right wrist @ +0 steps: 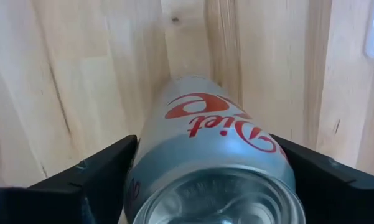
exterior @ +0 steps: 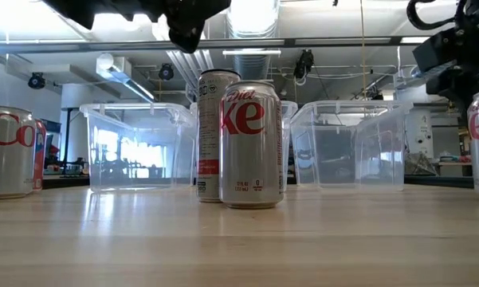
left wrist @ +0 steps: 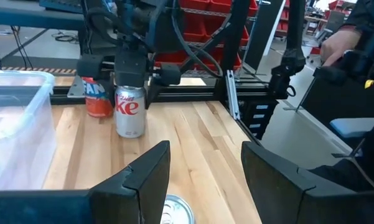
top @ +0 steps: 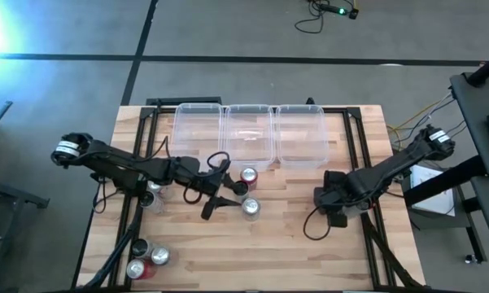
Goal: Sort soda cans
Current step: Put the top right red silver soda can into the right transparent bin
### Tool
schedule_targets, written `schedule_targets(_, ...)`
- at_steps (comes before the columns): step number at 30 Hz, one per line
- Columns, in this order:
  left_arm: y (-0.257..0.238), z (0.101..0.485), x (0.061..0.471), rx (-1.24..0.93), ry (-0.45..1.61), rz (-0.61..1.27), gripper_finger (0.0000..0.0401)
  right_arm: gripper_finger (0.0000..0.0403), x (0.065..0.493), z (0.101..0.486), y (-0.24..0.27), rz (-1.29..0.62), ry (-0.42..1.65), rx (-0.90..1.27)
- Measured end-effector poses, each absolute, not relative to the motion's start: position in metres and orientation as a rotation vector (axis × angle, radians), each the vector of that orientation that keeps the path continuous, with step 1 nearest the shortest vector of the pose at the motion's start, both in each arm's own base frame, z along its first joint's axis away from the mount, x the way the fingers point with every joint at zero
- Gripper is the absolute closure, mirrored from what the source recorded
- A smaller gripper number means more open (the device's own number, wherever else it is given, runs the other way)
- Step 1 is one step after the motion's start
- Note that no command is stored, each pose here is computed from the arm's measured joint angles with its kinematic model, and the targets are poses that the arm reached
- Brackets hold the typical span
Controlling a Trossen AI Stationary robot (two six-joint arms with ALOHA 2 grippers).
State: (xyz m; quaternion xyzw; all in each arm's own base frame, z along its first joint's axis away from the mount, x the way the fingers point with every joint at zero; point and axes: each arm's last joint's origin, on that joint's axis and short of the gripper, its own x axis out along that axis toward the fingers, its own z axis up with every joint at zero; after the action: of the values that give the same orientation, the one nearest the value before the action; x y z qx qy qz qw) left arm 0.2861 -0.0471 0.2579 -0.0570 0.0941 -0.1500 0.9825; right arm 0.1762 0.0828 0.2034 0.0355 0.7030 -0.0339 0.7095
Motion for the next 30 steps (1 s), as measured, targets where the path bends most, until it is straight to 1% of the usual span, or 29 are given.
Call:
schedule_targets(3, -0.049, 0.259, 0.285, -0.115, 0.193, -0.308, 0.0218, 0.0103, 0.180, 0.205, 0.085, -0.063, 1.570, 0.074)
schedule_targets(6, -0.049, 0.261, 0.281, -0.108, 0.205, -0.309, 0.0218, 0.0106, 0.192, 0.218, 0.091, -0.014, 1.537, 0.092)
schedule_targets(10, -0.047, 0.265, 0.275, -0.079, 0.217, -0.310, 0.0218, 0.0106, 0.216, 0.253, 0.103, 0.063, 1.426, 0.094)
schedule_targets(14, -0.047, 0.271, 0.271, -0.043, 0.189, -0.314, 0.0218, 0.0106, 0.241, 0.302, 0.113, 0.151, 1.272, 0.071)
schedule_targets(17, -0.047, 0.273, 0.269, -0.029, 0.179, -0.316, 0.0218, 0.0106, 0.251, 0.334, 0.108, 0.118, 1.204, -0.026)
schedule_targets(20, -0.047, 0.273, 0.269, -0.028, 0.178, -0.316, 0.0218, 0.0105, 0.259, 0.362, 0.088, 0.013, 1.165, -0.136)
schedule_targets(23, -0.047, 0.273, 0.270, -0.028, 0.180, -0.315, 0.0218, 0.0105, 0.266, 0.378, 0.060, -0.106, 1.135, -0.210)
schedule_targets(26, -0.047, 0.273, 0.270, -0.008, 0.178, -0.316, 0.0218, 0.0105, 0.272, 0.383, 0.023, -0.167, 1.144, -0.218)
schedule_targets(30, -0.046, 0.270, 0.269, 0.001, 0.185, -0.316, 0.0218, 0.0105, 0.272, 0.377, -0.036, -0.260, 1.213, -0.196)
